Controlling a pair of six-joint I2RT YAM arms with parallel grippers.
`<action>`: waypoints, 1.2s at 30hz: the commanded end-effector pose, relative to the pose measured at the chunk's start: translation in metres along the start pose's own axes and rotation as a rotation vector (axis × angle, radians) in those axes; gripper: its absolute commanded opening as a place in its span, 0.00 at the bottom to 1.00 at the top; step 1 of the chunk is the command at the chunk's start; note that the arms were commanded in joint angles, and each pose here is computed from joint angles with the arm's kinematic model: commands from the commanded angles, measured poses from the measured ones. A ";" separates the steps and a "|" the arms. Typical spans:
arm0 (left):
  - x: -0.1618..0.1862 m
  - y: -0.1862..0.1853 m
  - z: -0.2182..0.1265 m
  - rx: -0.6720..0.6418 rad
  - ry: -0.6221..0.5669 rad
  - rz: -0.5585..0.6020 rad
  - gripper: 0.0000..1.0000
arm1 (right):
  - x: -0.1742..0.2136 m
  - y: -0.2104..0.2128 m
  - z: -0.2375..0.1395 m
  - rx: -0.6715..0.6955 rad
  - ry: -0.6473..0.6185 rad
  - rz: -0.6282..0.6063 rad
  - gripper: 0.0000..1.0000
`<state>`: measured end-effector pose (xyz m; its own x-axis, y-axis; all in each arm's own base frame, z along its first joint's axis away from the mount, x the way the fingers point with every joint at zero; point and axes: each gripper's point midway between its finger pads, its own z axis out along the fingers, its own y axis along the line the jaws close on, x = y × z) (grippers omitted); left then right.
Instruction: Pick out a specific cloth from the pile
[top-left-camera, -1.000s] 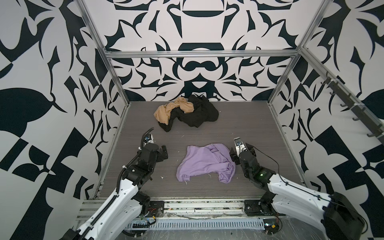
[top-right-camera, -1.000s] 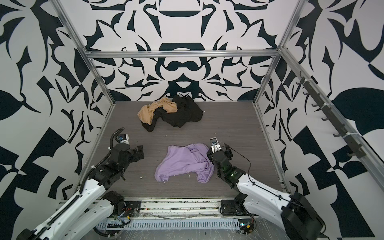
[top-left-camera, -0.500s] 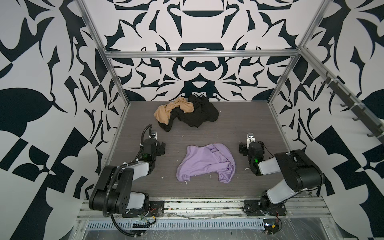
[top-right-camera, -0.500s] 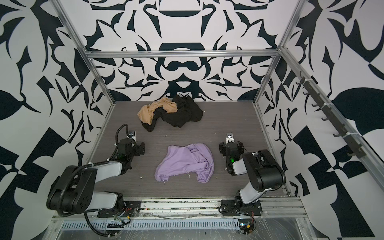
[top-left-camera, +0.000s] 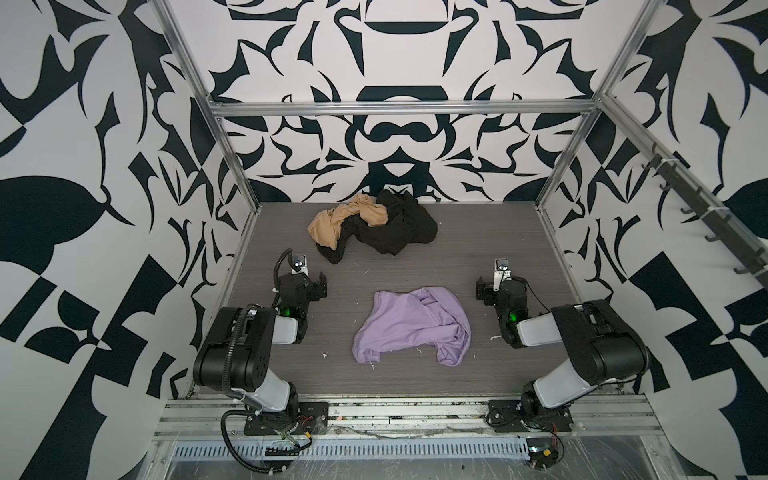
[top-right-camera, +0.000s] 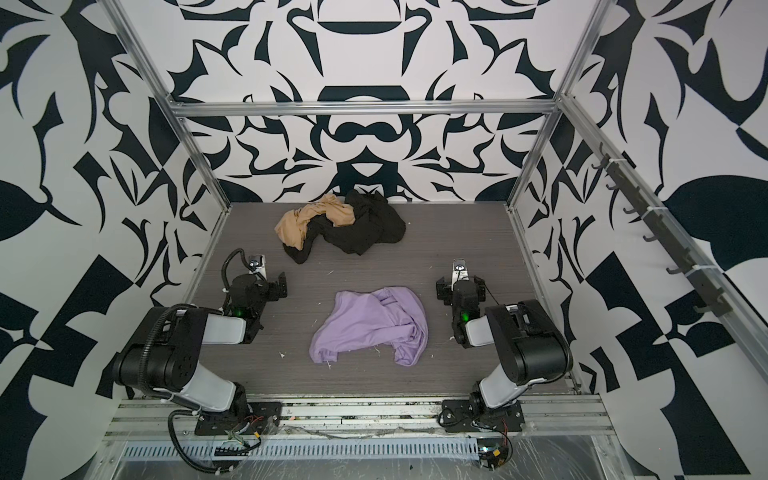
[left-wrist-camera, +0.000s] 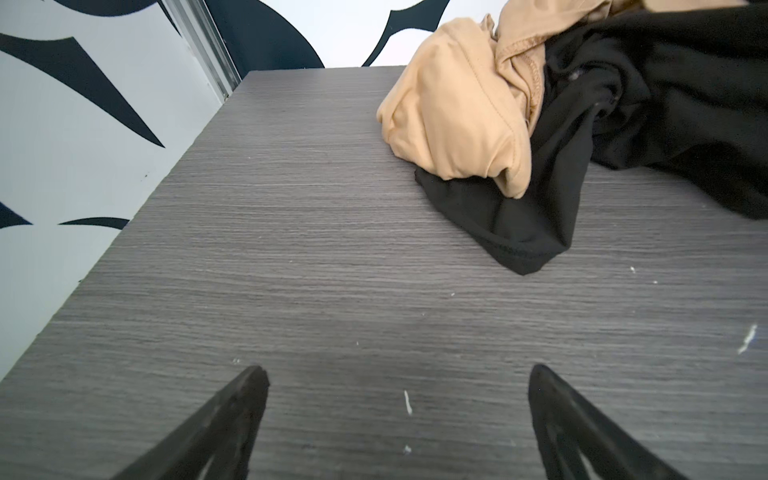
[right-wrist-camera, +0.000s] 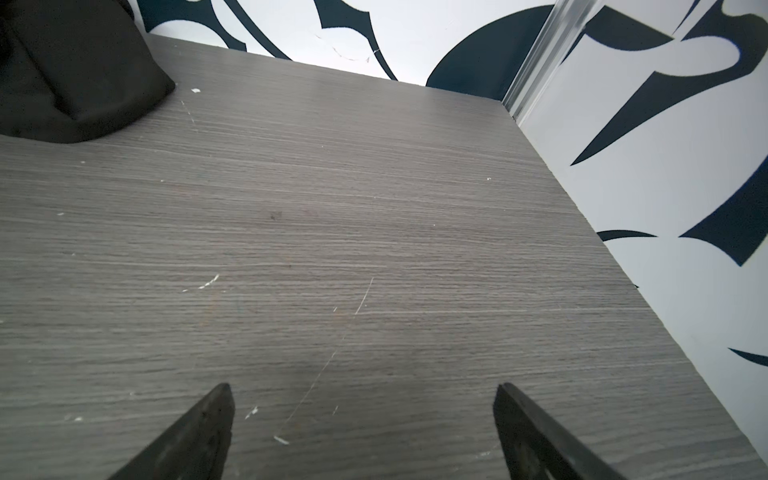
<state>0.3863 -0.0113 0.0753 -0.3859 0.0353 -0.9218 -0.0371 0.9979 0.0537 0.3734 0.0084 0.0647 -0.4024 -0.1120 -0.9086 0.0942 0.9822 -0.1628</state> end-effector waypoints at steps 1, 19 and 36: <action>-0.014 0.000 0.003 0.007 -0.048 -0.018 1.00 | -0.022 -0.003 0.001 0.013 -0.057 0.038 1.00; -0.015 0.000 0.000 0.007 -0.060 -0.026 1.00 | -0.019 0.005 0.010 -0.116 -0.013 0.072 1.00; -0.015 0.001 0.001 0.006 -0.056 -0.025 1.00 | -0.019 0.004 0.009 -0.117 -0.018 0.074 1.00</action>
<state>0.3892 -0.0112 0.0824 -0.3572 0.0241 -0.9337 -0.0402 0.9983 0.0411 0.3802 0.0129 0.0578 -0.4396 -0.0553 -0.8965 0.0081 0.9978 -0.0655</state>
